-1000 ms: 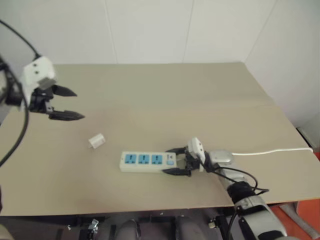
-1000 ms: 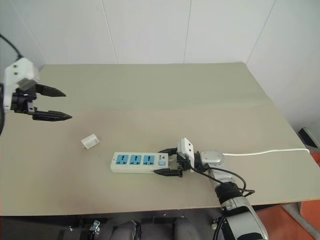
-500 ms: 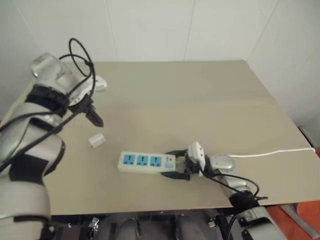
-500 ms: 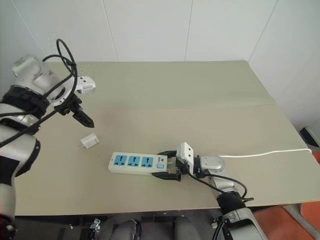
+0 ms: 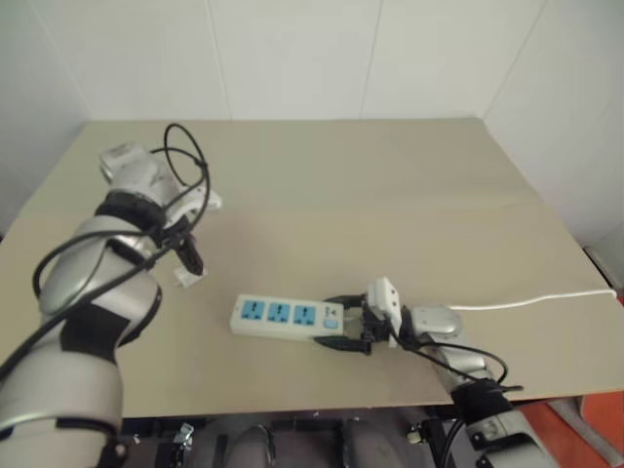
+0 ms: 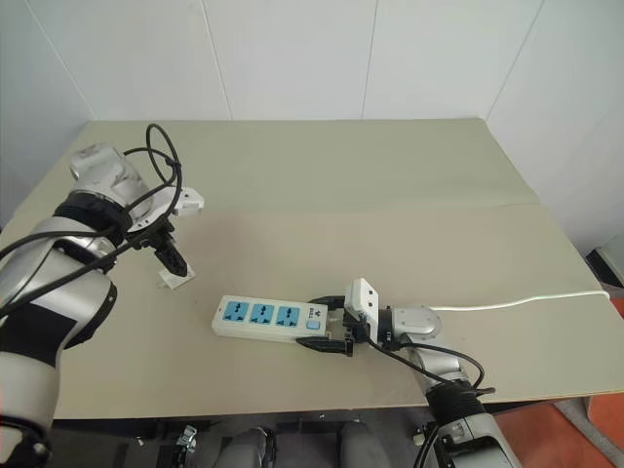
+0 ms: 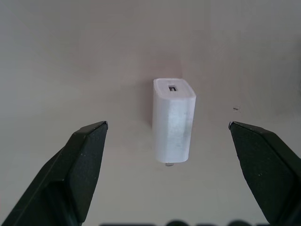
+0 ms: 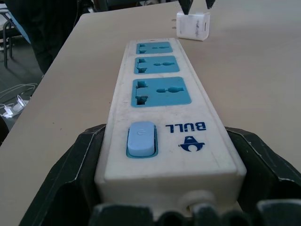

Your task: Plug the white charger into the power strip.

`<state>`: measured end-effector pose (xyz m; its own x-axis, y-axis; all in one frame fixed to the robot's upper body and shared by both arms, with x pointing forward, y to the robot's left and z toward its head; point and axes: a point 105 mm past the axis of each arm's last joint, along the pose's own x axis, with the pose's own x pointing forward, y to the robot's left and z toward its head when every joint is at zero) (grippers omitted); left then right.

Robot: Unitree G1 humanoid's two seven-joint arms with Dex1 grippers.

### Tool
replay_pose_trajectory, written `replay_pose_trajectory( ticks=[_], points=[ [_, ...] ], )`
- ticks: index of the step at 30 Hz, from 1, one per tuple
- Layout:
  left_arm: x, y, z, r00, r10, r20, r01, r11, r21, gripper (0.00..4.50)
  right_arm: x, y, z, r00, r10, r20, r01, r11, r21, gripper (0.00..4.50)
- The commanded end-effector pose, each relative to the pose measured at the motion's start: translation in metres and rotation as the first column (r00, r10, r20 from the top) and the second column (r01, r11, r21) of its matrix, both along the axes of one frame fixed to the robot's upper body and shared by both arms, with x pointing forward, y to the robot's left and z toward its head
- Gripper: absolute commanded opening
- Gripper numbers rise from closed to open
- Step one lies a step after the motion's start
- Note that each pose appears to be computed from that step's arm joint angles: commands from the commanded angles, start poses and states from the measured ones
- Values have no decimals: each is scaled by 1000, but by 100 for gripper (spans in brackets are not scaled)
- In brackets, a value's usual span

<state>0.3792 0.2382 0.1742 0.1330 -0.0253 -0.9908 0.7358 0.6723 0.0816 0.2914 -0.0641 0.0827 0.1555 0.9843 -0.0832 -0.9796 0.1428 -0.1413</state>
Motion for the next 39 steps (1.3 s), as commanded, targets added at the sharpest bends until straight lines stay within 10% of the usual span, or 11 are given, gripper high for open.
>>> replay_pose_trajectory(
  ticks=[1, 22, 34, 39],
  points=[
    [0, 2, -3, 999, -30, -14, 31, 999, 36, 450, -4, 3, 3, 1000, 1, -2, -1, 1000, 12, 343],
    [12, -14, -24, 982, -181, 55, 178, 983, 48, 450, -11, 8, 1, 999, -18, -32, 19, 999, 32, 343],
    [11, -16, -26, 983, -176, 49, 174, 984, 36, 112, -11, 6, 0, 999, -22, -43, 24, 999, 29, 343],
    [15, -21, -10, 978, -178, 113, 182, 983, -26, 102, -10, 7, 1, 999, -19, -45, 21, 999, 32, 343]
  ],
)
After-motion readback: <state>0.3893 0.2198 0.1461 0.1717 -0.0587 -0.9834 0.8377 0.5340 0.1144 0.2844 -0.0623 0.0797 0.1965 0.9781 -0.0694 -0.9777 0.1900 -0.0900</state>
